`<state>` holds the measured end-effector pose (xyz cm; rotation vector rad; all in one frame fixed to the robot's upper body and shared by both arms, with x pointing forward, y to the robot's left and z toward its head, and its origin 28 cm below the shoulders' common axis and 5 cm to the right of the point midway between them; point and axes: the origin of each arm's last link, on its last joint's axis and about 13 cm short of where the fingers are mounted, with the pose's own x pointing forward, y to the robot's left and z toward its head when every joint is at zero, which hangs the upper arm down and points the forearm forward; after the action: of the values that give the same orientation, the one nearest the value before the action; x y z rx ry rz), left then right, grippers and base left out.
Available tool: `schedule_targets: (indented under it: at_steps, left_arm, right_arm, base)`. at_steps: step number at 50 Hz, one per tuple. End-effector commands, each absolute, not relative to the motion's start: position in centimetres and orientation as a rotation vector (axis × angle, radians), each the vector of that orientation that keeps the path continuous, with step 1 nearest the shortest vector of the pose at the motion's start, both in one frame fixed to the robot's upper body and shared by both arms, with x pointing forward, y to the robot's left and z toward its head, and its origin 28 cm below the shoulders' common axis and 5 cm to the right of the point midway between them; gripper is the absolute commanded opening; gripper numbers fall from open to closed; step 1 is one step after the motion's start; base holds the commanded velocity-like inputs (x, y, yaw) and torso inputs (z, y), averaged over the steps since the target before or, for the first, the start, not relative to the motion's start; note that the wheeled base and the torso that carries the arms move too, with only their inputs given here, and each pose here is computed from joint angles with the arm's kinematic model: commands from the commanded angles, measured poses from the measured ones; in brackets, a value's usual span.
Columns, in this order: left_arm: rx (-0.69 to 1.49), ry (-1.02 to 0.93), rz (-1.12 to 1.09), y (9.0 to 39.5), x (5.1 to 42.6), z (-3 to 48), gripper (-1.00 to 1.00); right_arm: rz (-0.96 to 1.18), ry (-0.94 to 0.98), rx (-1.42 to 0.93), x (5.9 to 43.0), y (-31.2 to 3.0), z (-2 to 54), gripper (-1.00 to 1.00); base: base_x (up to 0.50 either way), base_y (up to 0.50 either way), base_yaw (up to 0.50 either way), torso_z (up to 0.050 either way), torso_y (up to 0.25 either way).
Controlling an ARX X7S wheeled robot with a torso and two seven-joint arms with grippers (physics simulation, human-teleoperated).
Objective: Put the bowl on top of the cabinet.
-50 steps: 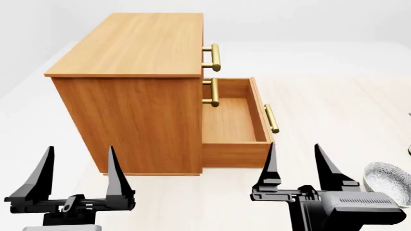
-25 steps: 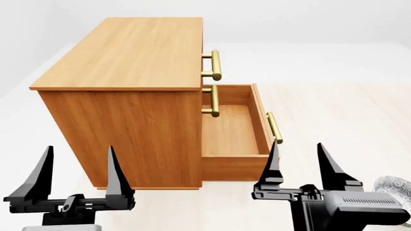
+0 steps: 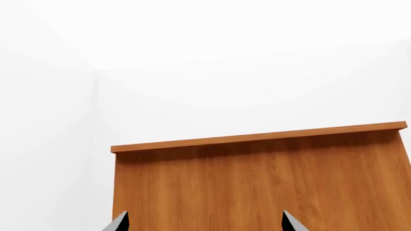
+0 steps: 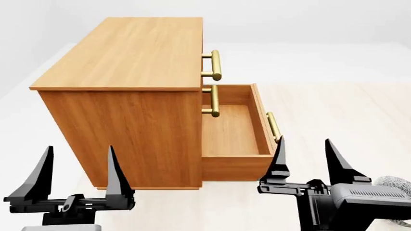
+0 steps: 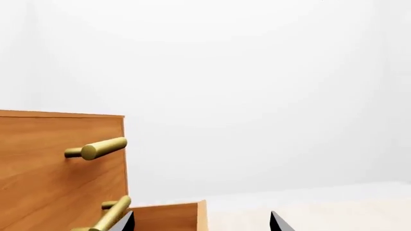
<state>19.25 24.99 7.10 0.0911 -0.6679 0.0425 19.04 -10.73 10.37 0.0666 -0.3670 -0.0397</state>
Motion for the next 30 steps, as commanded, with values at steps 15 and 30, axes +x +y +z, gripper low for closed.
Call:
schedule_targets:
  at_steps: [15, 30]
  left_arm:
    - [0.094, -0.667, 0.045, 25.0, 19.3, 7.1, 1.0]
    - [0.101, -0.665, 0.042, 25.0, 19.3, 6.9, 1.0]
  right_arm:
    - [-0.151, -0.35, -0.023, 19.7, -13.2, 12.8, 1.0]
    - [-0.278, -0.343, -0.074, 19.9, -15.9, 14.2, 1.0]
  base:
    - [0.0, 0.0, 0.0, 0.0, 0.0]
    - [0.0, 0.0, 0.0, 0.0, 0.0]
